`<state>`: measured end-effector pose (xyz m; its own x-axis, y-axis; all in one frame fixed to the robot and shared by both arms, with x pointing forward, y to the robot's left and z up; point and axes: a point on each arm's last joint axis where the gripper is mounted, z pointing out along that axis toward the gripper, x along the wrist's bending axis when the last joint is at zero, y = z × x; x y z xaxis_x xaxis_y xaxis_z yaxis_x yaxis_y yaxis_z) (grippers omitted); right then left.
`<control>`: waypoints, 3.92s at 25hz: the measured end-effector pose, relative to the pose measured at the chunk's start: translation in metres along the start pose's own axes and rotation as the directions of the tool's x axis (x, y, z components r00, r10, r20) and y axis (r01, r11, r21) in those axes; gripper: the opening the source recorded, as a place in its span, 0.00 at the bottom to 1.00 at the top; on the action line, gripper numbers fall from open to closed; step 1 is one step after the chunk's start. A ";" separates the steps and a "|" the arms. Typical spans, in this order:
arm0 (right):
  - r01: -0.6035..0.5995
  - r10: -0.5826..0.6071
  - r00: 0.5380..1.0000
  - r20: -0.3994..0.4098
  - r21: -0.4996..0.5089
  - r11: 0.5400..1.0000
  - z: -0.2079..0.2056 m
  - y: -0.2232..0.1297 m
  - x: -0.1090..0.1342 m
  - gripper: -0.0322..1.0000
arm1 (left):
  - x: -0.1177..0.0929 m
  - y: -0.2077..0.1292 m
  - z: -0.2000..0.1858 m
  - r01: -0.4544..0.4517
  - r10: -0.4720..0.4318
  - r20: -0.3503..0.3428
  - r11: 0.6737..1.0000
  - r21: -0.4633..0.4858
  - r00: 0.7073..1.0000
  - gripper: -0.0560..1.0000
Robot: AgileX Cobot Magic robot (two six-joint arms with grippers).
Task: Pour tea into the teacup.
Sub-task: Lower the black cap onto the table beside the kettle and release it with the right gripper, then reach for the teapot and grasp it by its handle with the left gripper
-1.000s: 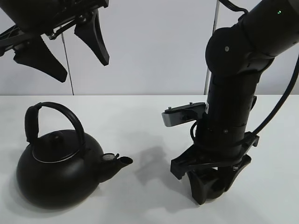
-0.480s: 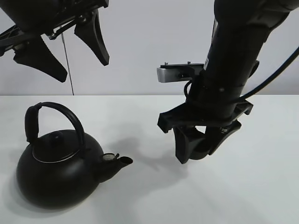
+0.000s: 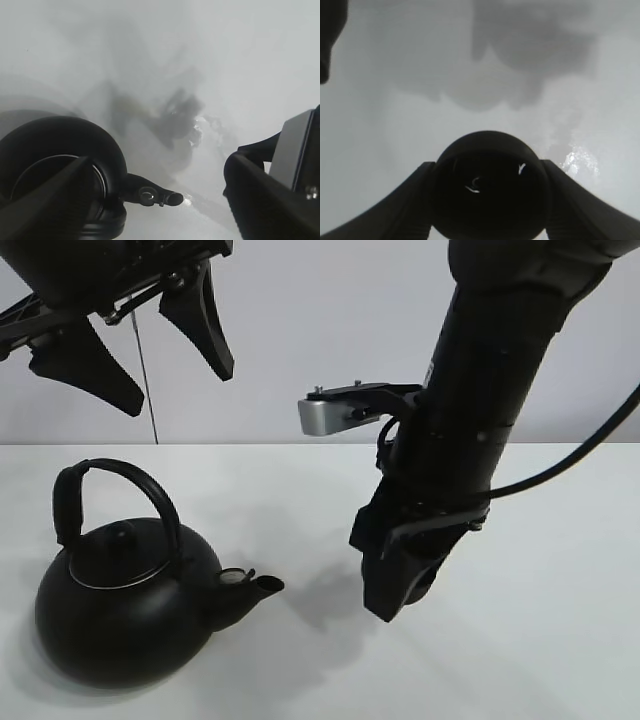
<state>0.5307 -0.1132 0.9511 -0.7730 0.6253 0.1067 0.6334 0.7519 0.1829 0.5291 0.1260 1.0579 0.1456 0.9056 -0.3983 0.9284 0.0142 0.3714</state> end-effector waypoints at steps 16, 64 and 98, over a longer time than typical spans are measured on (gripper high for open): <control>0.218 -0.218 0.976 -0.008 0.000 0.976 0.040 0.018 0.037 0.41 | 0.000 0.000 0.000 0.000 0.000 0.000 1.000 0.000 1.000 0.56; -0.018 0.018 0.999 0.032 -0.022 1.000 0.055 0.022 0.030 0.53 | 0.000 0.000 0.000 0.000 0.000 0.000 1.000 0.000 1.000 0.56; -0.563 0.554 0.824 -0.120 -0.283 0.776 -0.114 -0.051 -0.059 0.53 | 0.000 0.000 0.000 0.000 0.000 0.000 1.000 0.000 1.000 0.56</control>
<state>0.5402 -0.2119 1.0471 -0.2899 0.9067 0.3062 0.9174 0.1723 0.3587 0.5291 0.1260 1.0579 0.1456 0.9056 -0.3983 0.9284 0.0142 0.3714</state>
